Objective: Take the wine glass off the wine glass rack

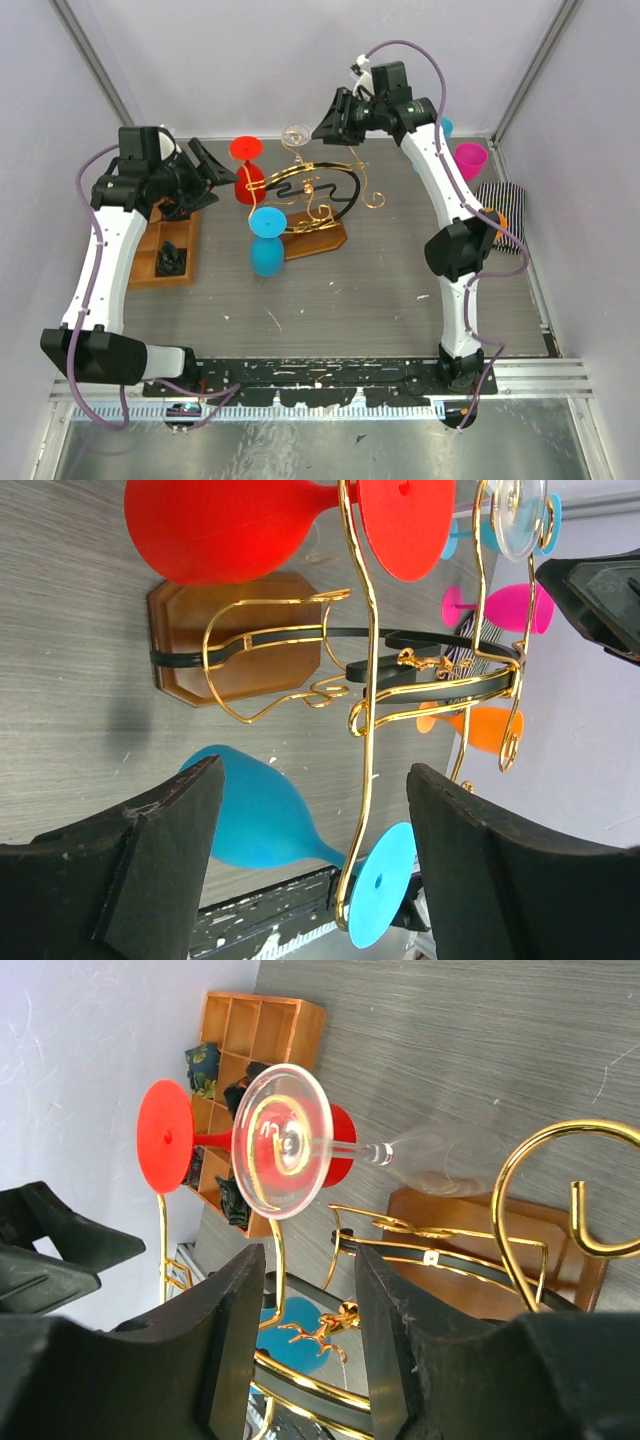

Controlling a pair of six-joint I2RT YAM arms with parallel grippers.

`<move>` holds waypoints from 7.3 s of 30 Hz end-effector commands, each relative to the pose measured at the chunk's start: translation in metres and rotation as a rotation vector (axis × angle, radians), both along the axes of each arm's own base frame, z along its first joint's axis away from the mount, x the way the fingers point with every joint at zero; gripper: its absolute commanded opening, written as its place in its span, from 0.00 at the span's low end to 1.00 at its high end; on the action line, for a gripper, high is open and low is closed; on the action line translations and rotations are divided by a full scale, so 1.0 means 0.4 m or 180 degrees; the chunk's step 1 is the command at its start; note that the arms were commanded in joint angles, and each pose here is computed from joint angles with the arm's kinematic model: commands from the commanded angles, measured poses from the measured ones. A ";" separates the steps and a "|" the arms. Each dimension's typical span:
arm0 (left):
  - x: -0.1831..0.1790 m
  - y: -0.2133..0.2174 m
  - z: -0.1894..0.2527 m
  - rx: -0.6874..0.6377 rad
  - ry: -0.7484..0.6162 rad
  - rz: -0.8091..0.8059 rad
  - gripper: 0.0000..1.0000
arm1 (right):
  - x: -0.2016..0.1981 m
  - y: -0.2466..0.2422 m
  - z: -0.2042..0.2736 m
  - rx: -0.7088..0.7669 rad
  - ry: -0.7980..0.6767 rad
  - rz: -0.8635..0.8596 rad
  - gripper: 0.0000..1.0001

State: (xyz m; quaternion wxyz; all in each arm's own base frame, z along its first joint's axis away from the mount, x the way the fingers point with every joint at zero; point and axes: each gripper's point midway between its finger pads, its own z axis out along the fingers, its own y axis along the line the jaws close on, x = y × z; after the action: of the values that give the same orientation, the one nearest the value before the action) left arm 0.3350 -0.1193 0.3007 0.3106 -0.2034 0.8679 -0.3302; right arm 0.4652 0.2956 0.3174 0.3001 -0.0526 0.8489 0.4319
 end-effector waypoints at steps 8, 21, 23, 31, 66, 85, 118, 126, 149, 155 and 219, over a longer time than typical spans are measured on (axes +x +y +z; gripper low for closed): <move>-0.012 0.028 0.030 0.0073 -0.0100 0.0028 0.84 | 0.041 0.039 0.055 0.0291 -0.0244 0.0018 0.47; -0.009 0.081 -0.003 0.0011 0.0062 0.0136 0.85 | 0.059 0.084 0.013 0.0476 -0.0075 0.0131 0.46; -0.011 0.086 -0.005 -0.0003 0.0074 0.0148 0.85 | 0.060 0.094 0.013 0.0522 -0.0055 0.0145 0.44; -0.018 0.096 -0.013 -0.0026 0.0103 0.0160 0.86 | 0.064 0.114 0.011 0.0646 -0.0018 0.0216 0.30; -0.037 0.115 -0.027 -0.0067 0.0232 0.0293 0.86 | 0.046 0.150 0.125 0.1230 -0.0162 0.0511 0.01; -0.034 0.119 0.015 -0.0127 0.0099 0.0389 0.91 | -0.148 0.098 0.165 0.0994 -0.0212 0.0951 0.01; 0.143 -0.092 0.392 -0.1538 -0.0594 -0.0011 0.92 | -0.475 -0.035 0.455 -0.0447 -0.3294 0.1174 0.01; 0.122 -0.211 0.433 -0.1612 -0.0457 -0.0639 0.93 | -0.536 -0.037 0.473 -0.0495 -0.3542 0.1357 0.01; 0.062 -0.428 0.386 -0.1541 0.0065 -0.1275 0.88 | -0.545 0.005 0.462 -0.0559 -0.3622 0.1568 0.01; 0.066 -0.422 0.365 -0.1442 0.0090 -0.1220 0.79 | -0.549 0.004 0.461 -0.0559 -0.3628 0.1579 0.01; -0.087 -0.027 0.390 0.1411 -0.1704 0.0263 0.42 | -0.340 -0.250 0.394 -0.1055 -0.2500 -0.0454 0.51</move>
State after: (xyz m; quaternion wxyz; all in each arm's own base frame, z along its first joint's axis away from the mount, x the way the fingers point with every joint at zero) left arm 0.2848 -0.1792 0.4485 0.5000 -0.0297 0.8220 -0.2710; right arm 0.3261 0.1801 0.4636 0.6158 -0.2156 0.7431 0.1488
